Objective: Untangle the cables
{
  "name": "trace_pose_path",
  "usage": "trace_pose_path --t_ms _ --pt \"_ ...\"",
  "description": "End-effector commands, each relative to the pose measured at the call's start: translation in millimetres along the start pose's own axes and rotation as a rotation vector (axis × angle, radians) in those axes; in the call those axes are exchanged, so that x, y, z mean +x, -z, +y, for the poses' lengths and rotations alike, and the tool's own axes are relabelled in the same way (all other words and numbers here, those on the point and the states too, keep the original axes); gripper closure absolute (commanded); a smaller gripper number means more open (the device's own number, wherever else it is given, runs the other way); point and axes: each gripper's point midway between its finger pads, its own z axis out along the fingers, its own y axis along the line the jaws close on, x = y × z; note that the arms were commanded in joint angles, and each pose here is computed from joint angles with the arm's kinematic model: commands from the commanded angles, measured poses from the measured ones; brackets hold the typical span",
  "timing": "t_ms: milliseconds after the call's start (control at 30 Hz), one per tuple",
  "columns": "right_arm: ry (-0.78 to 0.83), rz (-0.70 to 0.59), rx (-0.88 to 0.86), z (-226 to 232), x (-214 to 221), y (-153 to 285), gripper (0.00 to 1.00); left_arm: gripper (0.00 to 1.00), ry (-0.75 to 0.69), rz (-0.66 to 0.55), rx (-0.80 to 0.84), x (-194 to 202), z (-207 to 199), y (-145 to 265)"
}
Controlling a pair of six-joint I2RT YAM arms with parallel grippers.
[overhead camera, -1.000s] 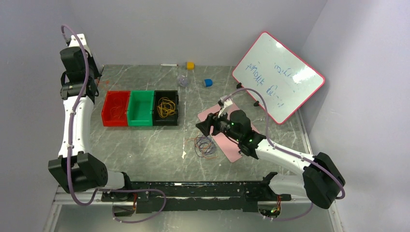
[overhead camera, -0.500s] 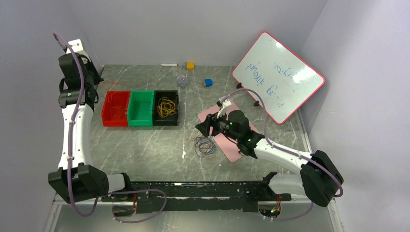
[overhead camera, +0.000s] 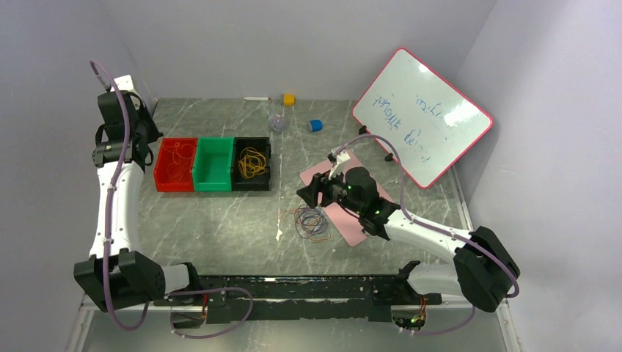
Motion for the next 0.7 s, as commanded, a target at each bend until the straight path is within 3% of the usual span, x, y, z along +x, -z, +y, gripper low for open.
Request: trace_pose_path --t_ms 0,133,300,667 --pt "0.002 -0.019 -0.005 0.0 -4.9 -0.8 0.37 0.93 0.008 0.034 -0.077 11.6 14.0 -12.1" --pt "0.016 -0.019 0.002 -0.8 -6.6 1.9 0.37 0.93 0.013 0.032 -0.25 14.1 42.9 -21.1" --pt "0.042 -0.016 0.019 -3.7 -8.0 5.5 0.37 0.93 -0.018 0.018 -0.333 12.2 57.5 -27.0" --pt "0.035 -0.018 0.018 -4.6 -5.4 8.7 0.37 0.93 -0.028 0.147 -0.208 53.1 34.0 -80.4"
